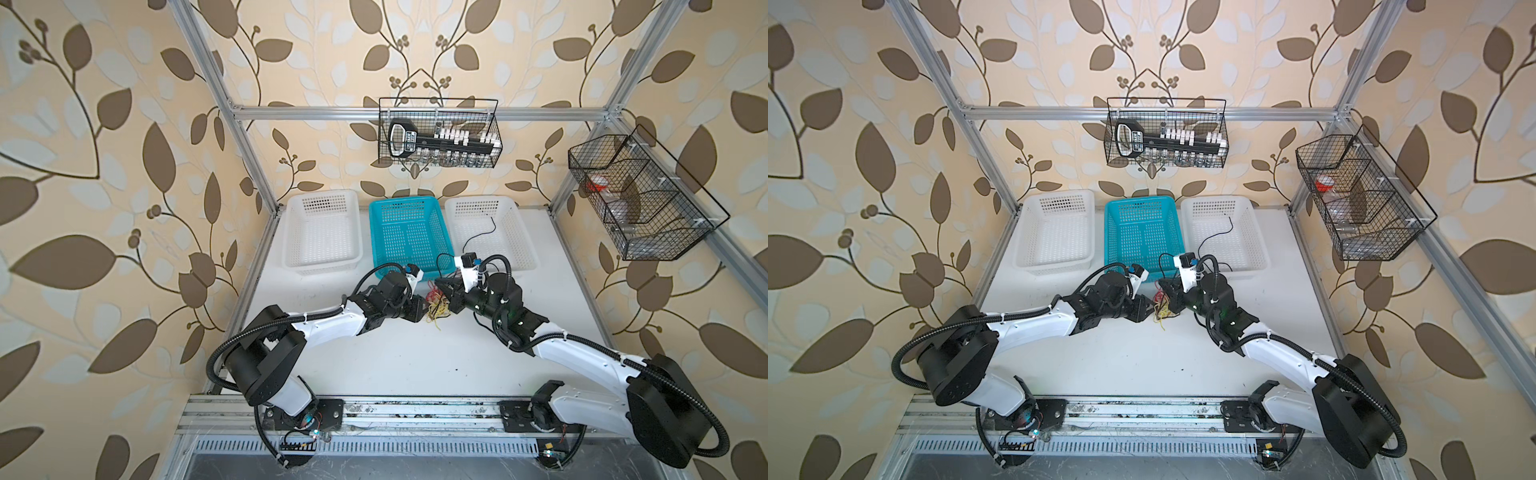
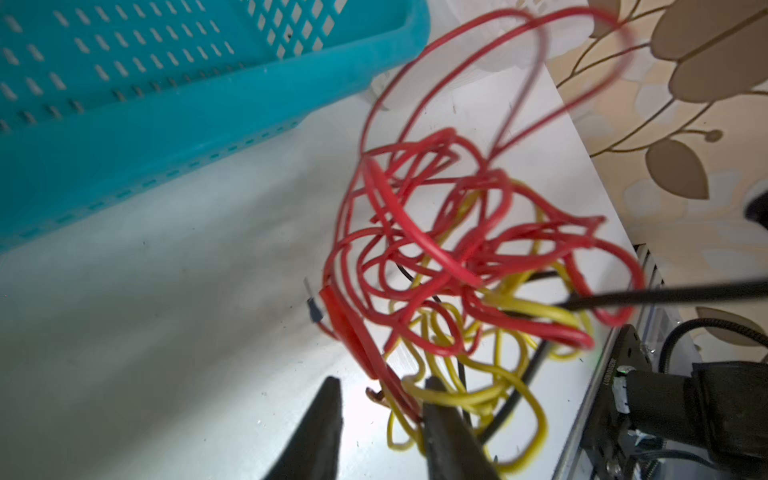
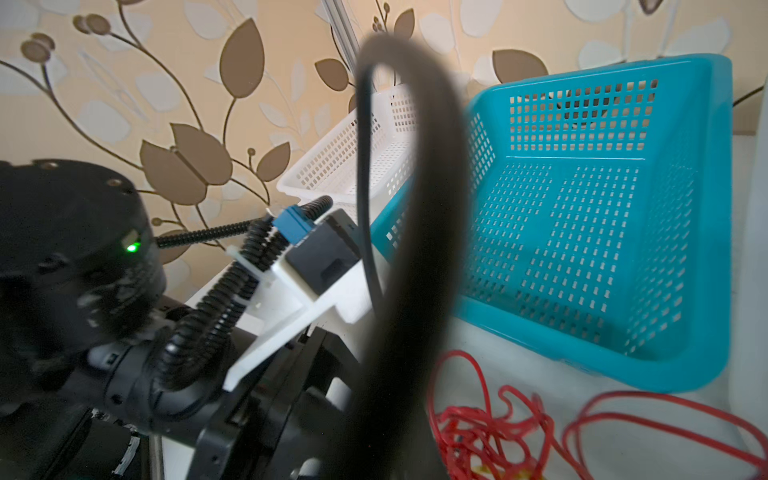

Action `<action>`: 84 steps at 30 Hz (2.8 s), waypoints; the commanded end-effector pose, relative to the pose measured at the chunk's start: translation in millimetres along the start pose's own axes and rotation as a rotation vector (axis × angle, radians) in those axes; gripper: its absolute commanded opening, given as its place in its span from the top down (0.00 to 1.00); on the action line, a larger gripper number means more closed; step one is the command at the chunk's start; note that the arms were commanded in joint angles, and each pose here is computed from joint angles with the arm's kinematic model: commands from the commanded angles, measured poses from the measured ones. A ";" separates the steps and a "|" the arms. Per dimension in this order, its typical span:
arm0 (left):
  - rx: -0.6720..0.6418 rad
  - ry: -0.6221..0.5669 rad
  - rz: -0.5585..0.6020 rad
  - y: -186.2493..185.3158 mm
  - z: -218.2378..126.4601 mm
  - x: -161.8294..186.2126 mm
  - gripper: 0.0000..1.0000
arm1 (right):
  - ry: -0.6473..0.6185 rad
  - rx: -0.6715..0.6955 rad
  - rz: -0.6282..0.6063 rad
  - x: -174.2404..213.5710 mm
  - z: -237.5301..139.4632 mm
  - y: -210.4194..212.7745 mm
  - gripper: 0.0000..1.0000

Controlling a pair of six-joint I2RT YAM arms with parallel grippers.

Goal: Untangle the cables
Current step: 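Carry the black wire toward the white basket while the left gripper holds red wire, then lower the black wire into the white basket and open the right gripper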

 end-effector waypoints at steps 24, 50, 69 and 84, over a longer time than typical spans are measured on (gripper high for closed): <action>-0.282 0.198 0.009 33.4 23.3 24.8 1.00 | -0.294 0.216 -0.098 -89.3 -89.2 19.3 1.00; -0.283 0.169 0.029 32.0 18.4 22.5 1.00 | -0.398 0.464 0.023 -191.4 -122.4 -34.3 1.00; -0.286 0.164 0.028 33.8 18.7 24.8 1.00 | -0.508 0.380 -0.018 -238.6 -140.7 -16.2 1.00; -0.272 0.156 0.031 30.4 19.9 19.0 1.00 | -0.593 0.399 -0.038 -275.3 -159.0 -24.2 1.00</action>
Point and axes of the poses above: each gripper's point midway between its finger pads, its own z axis out along the fingers, its own y axis along the line the jaws close on, x = y × z, the point moved 9 cm from there along -z, back along the fingers, and after that the axes turned 3 degrees about z, right-handed, at the moved point
